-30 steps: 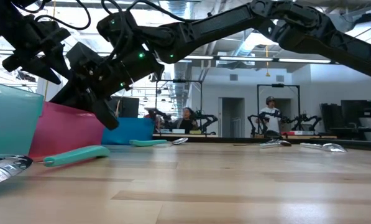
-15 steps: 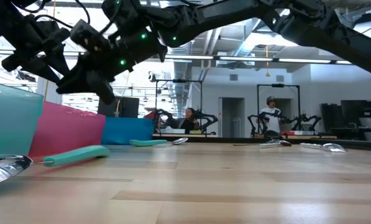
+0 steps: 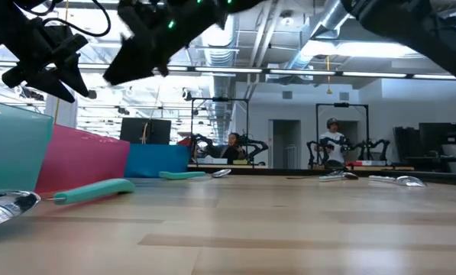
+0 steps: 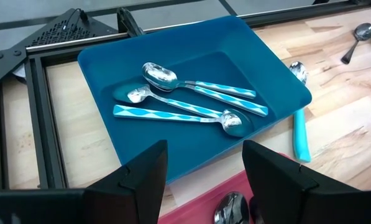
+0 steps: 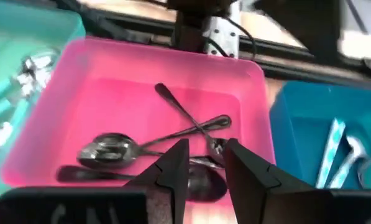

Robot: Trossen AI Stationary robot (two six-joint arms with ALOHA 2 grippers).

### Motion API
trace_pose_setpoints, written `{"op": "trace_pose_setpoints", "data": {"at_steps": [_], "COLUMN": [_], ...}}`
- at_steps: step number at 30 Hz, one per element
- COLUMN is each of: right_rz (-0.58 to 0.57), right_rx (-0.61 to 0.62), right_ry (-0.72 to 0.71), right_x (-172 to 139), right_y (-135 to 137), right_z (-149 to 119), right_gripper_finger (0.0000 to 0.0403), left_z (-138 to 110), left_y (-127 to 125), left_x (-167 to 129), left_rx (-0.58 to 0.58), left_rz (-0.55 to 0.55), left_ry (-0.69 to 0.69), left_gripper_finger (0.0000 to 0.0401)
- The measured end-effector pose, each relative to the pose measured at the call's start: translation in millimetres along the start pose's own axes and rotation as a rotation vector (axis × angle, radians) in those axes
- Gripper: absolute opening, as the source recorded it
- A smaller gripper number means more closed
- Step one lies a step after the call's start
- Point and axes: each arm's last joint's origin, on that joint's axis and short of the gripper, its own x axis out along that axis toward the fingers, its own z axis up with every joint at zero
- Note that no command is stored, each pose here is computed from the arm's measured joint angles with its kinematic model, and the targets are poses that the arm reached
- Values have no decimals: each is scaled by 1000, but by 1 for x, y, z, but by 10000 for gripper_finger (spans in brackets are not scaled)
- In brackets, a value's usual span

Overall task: Sort silverware by color (type)
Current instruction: Put the blue patterned spoon into the blue bin

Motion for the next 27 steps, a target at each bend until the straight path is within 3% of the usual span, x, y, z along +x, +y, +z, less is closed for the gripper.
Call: {"op": "trace_pose_setpoints", "data": {"at_steps": [4,13,18,27], "right_rz": [-91,-316,-393,-373], "right_rx": [209,678,727,697], "right_ry": [115,577,794,880], "right_x": [-40,-103,-113,-120], "right_y": [-3,-19,-15,-11], "right_z": [8,-24,-43,-58], "right_gripper_finger": [123,123,123,123], "left_z": [0,0,0,-1], "left_y": [0,0,0,0], "left_x": [0,0,0,0], "left_rx": [0,0,0,1], "left_rz": [0,-4,-5,-12], "left_ry": [1,6,7,18], "left_gripper_finger": [195,195,195,195]}}
